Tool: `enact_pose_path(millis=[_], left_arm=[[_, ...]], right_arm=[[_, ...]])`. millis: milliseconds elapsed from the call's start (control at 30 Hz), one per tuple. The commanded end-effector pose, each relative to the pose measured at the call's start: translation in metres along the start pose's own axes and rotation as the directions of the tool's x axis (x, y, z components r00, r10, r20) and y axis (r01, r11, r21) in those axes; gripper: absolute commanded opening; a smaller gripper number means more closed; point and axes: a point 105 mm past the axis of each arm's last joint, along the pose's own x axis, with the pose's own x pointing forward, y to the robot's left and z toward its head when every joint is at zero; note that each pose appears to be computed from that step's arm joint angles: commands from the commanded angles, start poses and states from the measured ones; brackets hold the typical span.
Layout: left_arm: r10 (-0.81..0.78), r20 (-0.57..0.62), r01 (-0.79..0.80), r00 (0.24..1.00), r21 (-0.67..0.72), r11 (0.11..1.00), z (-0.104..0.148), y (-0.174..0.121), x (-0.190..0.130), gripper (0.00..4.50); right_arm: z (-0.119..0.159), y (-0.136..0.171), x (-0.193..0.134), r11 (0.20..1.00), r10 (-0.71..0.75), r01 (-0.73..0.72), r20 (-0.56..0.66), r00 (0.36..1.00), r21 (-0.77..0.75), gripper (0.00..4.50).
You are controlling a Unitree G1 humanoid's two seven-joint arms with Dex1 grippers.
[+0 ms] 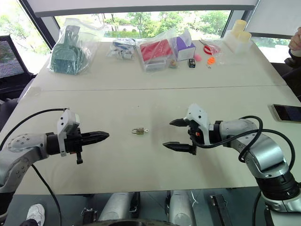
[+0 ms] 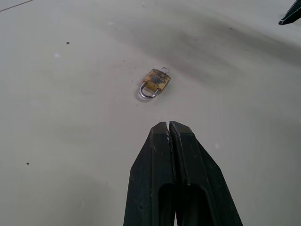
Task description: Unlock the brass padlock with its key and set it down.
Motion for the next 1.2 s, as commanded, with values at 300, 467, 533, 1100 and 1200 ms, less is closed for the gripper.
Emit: enact_pose_path(millis=[300,467,533,1100,1200], left_arm=[[0.019,0.004,-0.019,1.000,0.022,1.000,0.012,0.002,-0.007,0.00],[0.017,0.010,-0.018,1.000,0.022,1.000,0.019,0.003,-0.006,0.00],[0.011,0.020,-0.011,1.000,0.008,1.000,0.021,0.003,-0.006,0.00],[-0.200,-0.058,0.207,0.978,0.169,0.964,0.033,0.007,0.030,1.59],[-0.251,-0.075,0.262,0.965,0.213,0.941,0.035,0.013,0.048,3.02]], right_arm=[[0.012,0.001,0.004,0.999,0.003,-0.001,0.031,1.000,-0.054,4.48],[0.013,0.000,0.006,0.998,0.003,-0.001,0.037,0.999,-0.057,4.48],[0.013,0.000,0.007,0.998,0.005,-0.003,0.038,0.999,-0.058,4.48],[0.013,0.000,0.011,0.997,-0.014,0.017,0.048,0.999,-0.073,4.50],[0.013,0.001,0.012,0.997,-0.020,0.024,0.050,0.999,-0.076,4.50]])
